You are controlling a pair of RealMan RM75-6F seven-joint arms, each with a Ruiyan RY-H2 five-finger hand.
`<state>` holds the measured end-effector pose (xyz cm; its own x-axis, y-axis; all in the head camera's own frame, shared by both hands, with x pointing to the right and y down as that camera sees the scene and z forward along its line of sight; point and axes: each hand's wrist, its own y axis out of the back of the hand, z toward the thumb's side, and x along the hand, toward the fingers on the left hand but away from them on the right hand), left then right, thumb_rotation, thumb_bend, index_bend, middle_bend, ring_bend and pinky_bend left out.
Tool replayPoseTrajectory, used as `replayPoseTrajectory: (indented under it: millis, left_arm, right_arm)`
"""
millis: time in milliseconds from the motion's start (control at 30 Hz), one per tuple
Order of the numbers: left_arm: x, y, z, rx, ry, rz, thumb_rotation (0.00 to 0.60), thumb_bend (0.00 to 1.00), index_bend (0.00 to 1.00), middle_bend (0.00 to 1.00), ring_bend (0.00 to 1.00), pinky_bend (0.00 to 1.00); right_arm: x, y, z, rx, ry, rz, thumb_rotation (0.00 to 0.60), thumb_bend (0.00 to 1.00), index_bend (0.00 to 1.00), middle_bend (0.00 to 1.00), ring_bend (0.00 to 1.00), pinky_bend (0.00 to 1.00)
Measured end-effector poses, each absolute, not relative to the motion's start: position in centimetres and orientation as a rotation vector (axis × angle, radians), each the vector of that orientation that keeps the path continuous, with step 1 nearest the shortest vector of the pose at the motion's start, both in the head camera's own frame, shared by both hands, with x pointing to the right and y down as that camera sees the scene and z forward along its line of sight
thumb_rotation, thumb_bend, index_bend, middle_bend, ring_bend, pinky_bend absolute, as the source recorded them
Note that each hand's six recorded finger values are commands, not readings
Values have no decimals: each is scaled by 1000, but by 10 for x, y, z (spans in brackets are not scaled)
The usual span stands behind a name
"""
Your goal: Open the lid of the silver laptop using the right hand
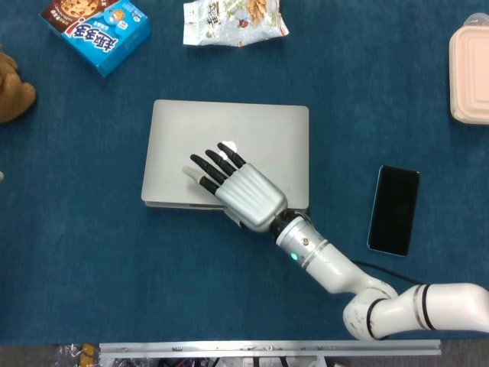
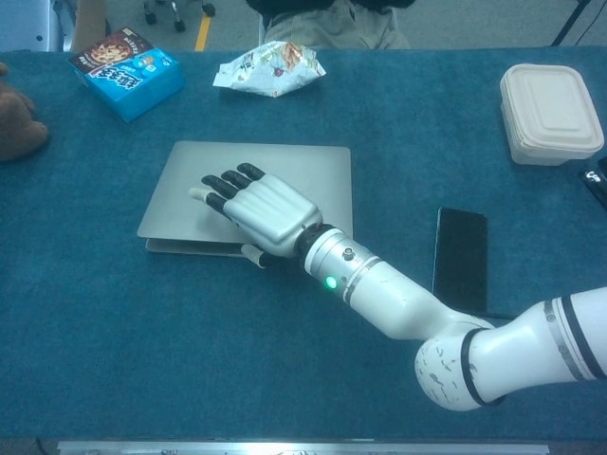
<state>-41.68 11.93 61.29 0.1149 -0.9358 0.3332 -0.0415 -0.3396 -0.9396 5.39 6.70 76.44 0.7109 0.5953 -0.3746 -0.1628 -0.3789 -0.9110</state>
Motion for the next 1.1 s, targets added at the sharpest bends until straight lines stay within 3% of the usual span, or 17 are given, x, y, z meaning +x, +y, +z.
replayPoseTrajectory:
  millis: [433,600,933,1100]
  left_arm:
    - [-401,122,638,-1728,826,-1382,600,343,263,236,225,183]
    - [-382,122,648,-1830,701,-1359,595,343,219,192,166,162]
    - [-345,121,665,-1956,482,-1299,411,342,78,51,42,76]
    - [-329,117,673,-1991,396,-1269,383,343,1,0,0,37]
  right_arm:
    - [52,47,749,-1720,-375,836,600,383,0,0,0,14]
    - [50,41,746,-1702,-382,837,600,383,0,0,0,13]
    - [48,33,738,-1677,-391,835,600,383,0,0,0,13]
    - [48,29,736,-1665,-402,841,600,383,0,0,0,14]
